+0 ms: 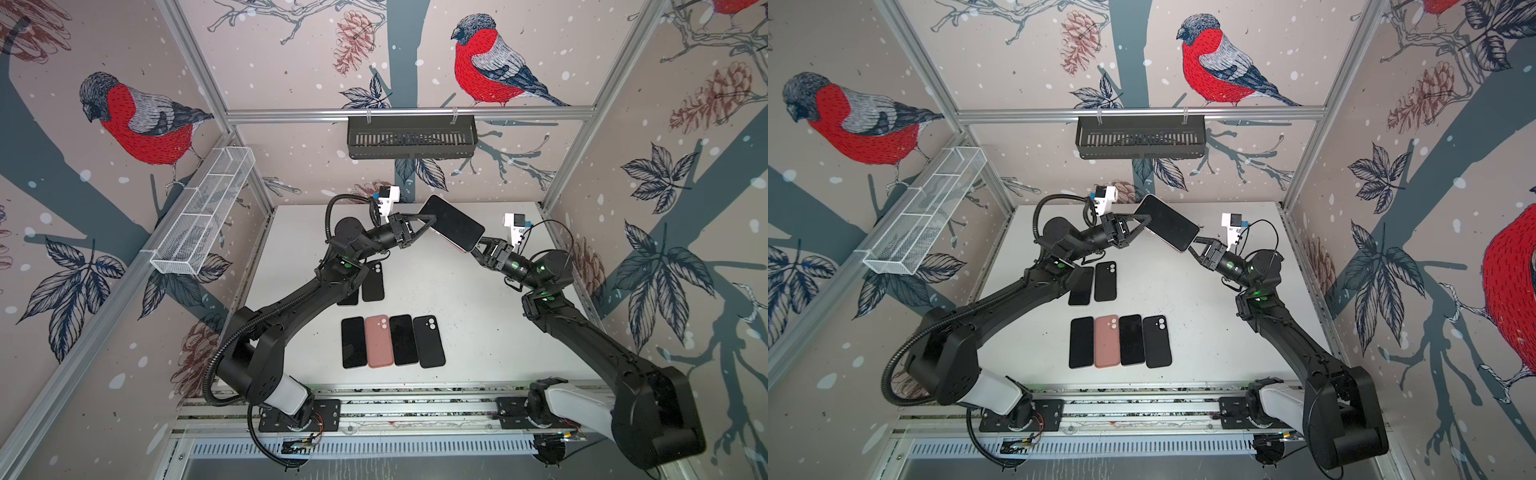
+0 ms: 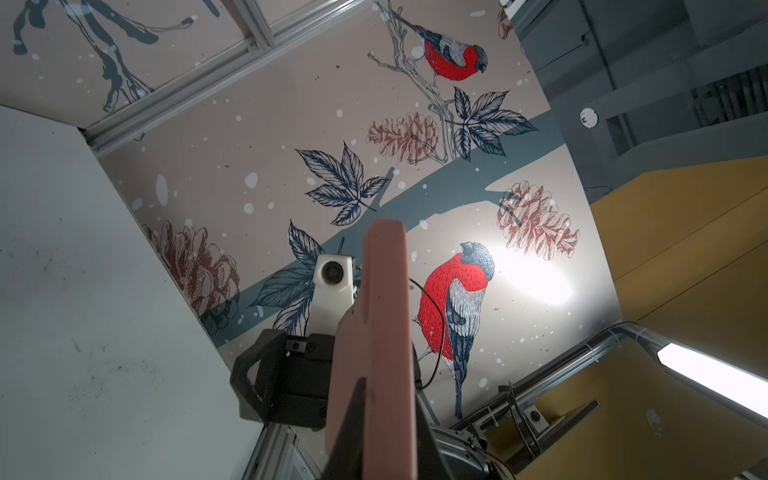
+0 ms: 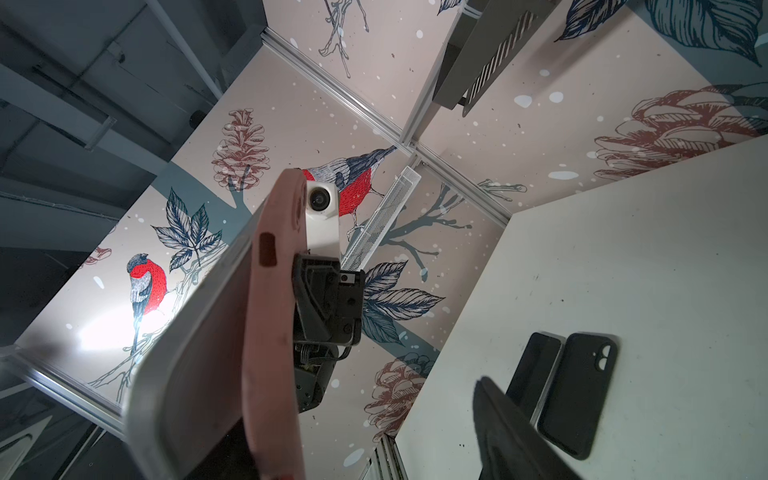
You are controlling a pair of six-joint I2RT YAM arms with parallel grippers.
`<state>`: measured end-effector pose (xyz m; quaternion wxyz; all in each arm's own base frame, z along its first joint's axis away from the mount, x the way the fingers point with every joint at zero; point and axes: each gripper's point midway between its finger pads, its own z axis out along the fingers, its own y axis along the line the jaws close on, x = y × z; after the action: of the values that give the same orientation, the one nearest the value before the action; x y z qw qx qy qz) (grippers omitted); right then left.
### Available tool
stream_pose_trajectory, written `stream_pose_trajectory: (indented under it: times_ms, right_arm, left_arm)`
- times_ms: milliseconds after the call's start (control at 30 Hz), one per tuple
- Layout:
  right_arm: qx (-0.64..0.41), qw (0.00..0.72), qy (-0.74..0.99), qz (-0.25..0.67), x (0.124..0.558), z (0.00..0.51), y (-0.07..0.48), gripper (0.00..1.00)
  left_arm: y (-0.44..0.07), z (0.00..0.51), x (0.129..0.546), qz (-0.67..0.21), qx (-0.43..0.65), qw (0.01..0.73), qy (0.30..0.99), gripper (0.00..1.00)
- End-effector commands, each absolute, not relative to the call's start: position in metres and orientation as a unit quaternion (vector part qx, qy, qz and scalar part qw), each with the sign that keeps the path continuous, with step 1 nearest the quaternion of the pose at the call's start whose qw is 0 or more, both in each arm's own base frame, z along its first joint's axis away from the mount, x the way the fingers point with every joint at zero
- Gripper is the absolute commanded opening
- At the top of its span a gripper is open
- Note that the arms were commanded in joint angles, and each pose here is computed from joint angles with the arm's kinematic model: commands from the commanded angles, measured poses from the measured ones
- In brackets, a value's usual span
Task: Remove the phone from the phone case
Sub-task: 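Pull the pink case off with the right gripper while the left holds the phone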
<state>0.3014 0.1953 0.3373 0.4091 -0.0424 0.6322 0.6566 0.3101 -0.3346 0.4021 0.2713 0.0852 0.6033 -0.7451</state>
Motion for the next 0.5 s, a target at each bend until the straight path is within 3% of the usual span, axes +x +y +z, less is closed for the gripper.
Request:
stream_pose_trajectory:
  times_ms: [0,200,400,467]
  right_arm:
    - [-0.039,0.415,0.624,0.661,0.304,0.343,0.189,0.69]
    - [-0.04,0.401,0.625,0.668,0.3,0.337,0.188,0.52]
    - [-0.034,0.38,0.638,0.669,0.291,0.322,0.189,0.18]
    - [-0.026,0.377,0.642,0.667,0.29,0.316,0.187,0.11]
  left_arm:
    - [-0.335,0.408,0.296,-0.751,0.127,0.272,0.588,0.0]
    - [-0.334,0.396,0.301,-0.746,0.125,0.266,0.598,0.0]
    - [-0.338,0.373,0.317,-0.733,0.114,0.249,0.623,0.0]
    - [-0.341,0.359,0.324,-0.724,0.108,0.241,0.637,0.0]
